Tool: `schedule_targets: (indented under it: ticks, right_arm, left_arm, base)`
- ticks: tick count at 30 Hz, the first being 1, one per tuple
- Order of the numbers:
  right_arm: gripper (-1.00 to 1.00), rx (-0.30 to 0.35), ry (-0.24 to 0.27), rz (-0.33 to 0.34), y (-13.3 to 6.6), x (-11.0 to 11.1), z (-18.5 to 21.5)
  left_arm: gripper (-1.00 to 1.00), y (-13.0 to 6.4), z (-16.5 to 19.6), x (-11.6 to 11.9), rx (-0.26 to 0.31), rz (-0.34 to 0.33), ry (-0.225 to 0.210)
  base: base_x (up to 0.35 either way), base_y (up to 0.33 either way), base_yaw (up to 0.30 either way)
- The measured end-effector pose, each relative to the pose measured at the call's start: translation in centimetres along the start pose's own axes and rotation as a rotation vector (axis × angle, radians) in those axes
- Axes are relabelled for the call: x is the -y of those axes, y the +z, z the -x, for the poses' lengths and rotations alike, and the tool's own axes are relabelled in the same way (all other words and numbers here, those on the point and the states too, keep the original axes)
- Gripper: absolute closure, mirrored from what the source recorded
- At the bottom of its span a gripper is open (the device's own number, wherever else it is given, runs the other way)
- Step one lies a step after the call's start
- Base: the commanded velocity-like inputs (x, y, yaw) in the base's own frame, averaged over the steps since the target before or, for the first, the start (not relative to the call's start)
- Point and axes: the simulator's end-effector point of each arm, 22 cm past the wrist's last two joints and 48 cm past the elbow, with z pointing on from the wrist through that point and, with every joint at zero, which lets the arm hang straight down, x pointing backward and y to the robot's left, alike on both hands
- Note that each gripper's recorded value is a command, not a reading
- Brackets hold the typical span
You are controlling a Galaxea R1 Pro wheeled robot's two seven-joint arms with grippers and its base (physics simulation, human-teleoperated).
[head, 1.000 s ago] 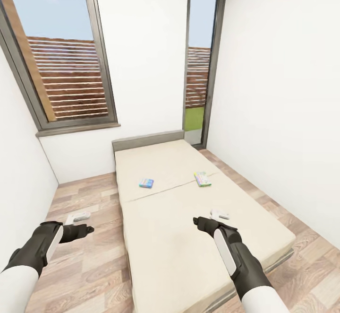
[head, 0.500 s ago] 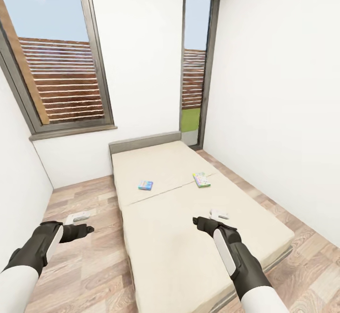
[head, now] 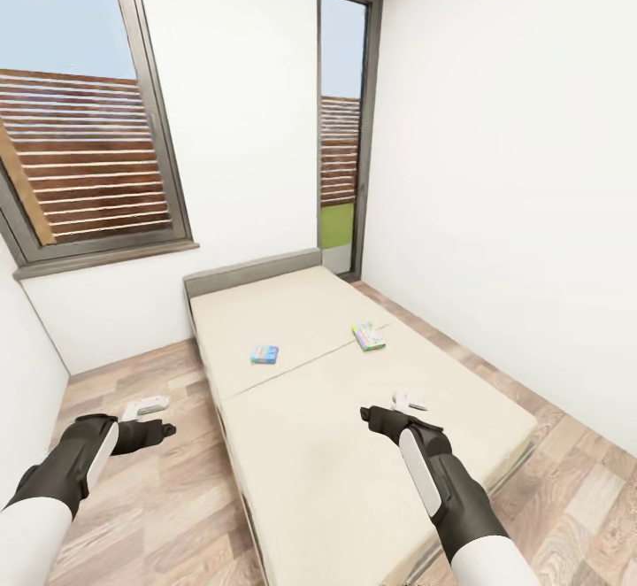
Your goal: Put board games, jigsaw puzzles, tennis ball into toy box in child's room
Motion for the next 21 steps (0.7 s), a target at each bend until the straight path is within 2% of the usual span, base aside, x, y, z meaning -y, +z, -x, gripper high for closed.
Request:
schedule_targets:
  ticks: [12,21]
  right_arm:
    - [-1.0,0.009,0.001,0.002,-0.3,-0.08,0.41]
    - [-1.0,0.016,0.002,0.006,-0.54,-0.27,0.71]
  left_arm:
    - [-1.0,-0.4,0.42,-0.03,0.011,-0.001,-0.001]
    - [-1.0,-0.71,0.76,0.01,0.02,-0.002,0.0]
  base:
    - [0.001,0.272,-0.25]
    - [0.0,0.198,-0.25]
